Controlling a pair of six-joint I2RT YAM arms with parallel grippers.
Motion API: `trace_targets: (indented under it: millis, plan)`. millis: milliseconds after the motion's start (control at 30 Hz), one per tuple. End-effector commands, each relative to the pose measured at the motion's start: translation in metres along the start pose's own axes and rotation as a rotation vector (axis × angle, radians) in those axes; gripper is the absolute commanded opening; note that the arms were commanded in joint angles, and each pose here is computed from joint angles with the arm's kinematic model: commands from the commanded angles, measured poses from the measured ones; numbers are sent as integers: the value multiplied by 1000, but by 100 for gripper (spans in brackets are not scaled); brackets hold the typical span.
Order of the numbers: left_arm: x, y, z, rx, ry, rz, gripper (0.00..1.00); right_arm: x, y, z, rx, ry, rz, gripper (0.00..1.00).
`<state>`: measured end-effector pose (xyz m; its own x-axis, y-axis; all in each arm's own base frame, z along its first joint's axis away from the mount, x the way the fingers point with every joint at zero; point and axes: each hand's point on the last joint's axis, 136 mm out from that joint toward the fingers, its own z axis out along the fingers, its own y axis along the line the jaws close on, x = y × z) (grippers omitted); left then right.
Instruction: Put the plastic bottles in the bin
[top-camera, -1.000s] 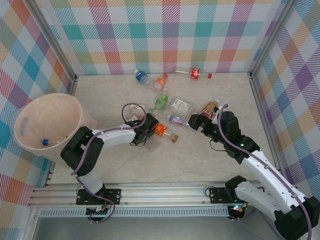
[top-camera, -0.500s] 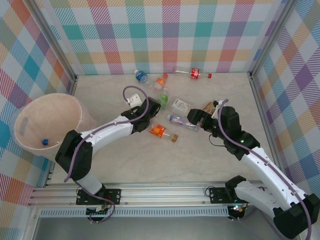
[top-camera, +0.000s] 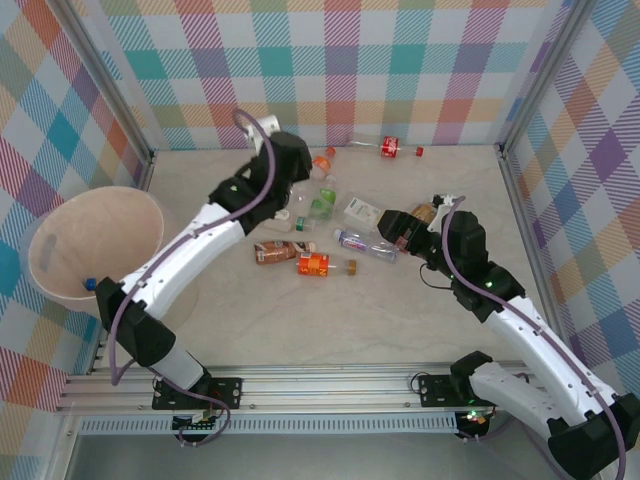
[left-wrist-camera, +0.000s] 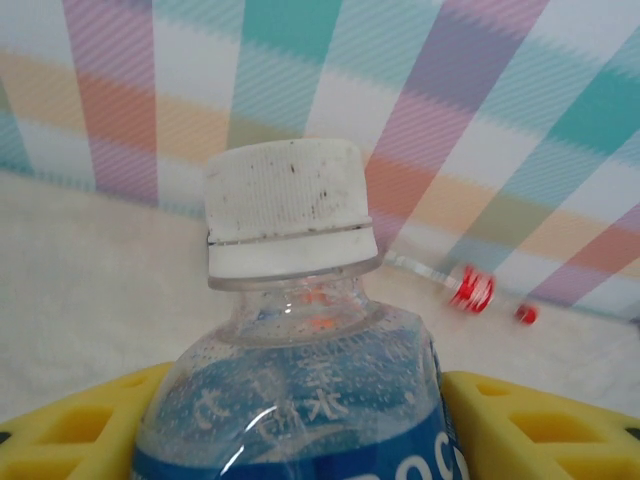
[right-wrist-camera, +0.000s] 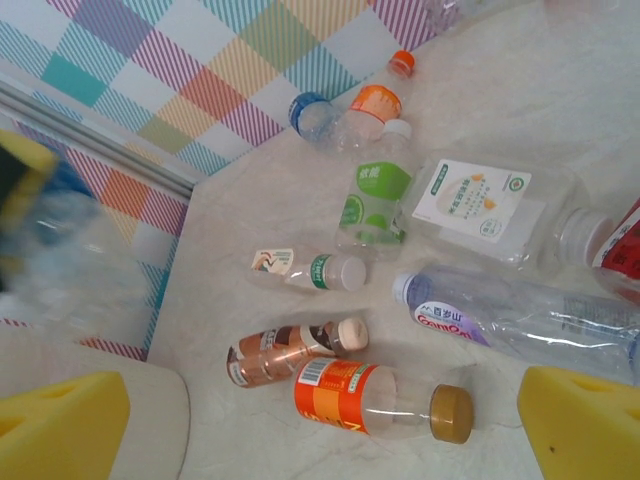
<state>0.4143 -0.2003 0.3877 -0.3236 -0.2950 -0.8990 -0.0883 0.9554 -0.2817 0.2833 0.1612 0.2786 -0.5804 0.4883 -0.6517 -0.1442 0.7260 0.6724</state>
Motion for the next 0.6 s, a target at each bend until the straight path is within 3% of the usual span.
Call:
trace_targets:
  millis: [0,233,400,567]
  plan:
    - [-26,22,-27,-23,0,158,54,-12,2,-5,-10,-61,13,100]
    - [-84,94,-68,-116,-70,127,52,-14,-2,-8,10,-81,7,100]
    - [-110,174,-106,-337,-118,135,53,-9,-7,-4,19,-71,25,100]
    - [-116,228,-130,-491,-142,107,53,-7,-5,3,14,-52,33,100]
